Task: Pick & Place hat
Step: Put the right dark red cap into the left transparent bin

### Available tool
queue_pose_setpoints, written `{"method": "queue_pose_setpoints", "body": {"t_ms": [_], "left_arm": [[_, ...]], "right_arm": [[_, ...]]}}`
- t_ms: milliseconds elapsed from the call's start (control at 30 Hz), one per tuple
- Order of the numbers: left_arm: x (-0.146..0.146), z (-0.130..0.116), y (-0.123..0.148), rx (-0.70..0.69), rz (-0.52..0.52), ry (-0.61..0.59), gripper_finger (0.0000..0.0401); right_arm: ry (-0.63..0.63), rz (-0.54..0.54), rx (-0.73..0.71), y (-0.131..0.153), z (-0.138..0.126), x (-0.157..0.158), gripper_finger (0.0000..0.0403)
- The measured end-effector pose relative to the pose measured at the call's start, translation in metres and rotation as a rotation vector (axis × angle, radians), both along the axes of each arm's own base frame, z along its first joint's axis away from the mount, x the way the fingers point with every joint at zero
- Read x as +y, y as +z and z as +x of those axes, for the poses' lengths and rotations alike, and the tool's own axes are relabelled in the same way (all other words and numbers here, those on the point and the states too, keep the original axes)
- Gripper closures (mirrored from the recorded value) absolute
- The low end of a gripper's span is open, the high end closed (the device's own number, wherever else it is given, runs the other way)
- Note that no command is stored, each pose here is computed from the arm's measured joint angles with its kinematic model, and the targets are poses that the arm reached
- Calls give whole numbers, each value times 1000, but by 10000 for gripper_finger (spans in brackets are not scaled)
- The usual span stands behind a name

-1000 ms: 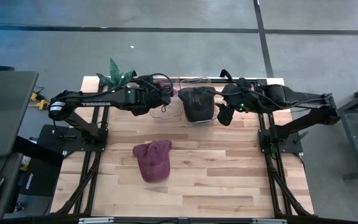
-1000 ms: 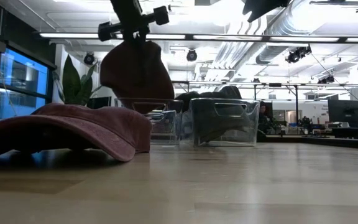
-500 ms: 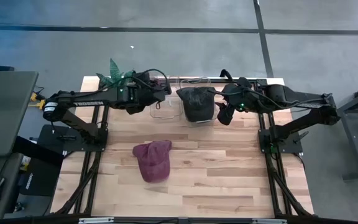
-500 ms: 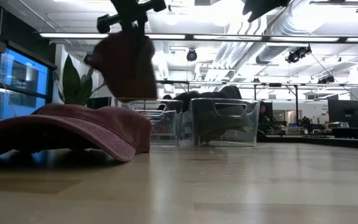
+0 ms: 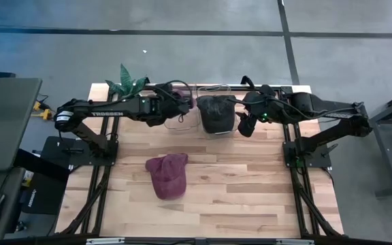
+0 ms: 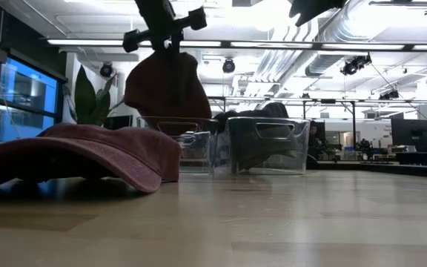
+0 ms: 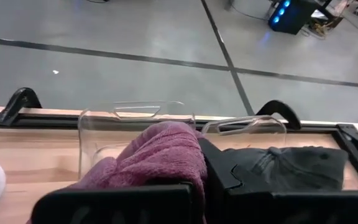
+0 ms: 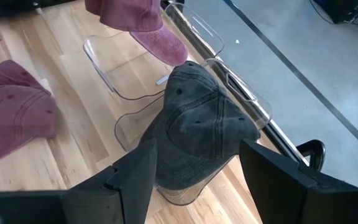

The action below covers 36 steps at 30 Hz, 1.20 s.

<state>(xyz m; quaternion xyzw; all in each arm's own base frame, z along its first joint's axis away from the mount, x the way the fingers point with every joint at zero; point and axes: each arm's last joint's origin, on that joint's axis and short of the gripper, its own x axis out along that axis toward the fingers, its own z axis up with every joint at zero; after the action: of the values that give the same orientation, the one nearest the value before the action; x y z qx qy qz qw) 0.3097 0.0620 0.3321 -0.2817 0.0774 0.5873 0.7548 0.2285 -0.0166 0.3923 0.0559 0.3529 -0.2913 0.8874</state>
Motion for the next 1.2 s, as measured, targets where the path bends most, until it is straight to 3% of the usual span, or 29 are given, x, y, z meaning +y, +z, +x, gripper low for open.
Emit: {"method": "queue_pose_setpoints", "body": {"t_ms": [400, 700, 1200], "left_arm": [[-2, -13, 1, 77, -11, 2, 401], [-4, -11, 2, 46, -48, -34, 401], [19, 19, -24, 29, -110, -55, 401]], "right_arm": [[1, 0, 1, 0, 0, 0, 176], [-4, -6, 0, 0, 0, 0, 176], [-3, -6, 1, 0, 0, 0, 176]]}}
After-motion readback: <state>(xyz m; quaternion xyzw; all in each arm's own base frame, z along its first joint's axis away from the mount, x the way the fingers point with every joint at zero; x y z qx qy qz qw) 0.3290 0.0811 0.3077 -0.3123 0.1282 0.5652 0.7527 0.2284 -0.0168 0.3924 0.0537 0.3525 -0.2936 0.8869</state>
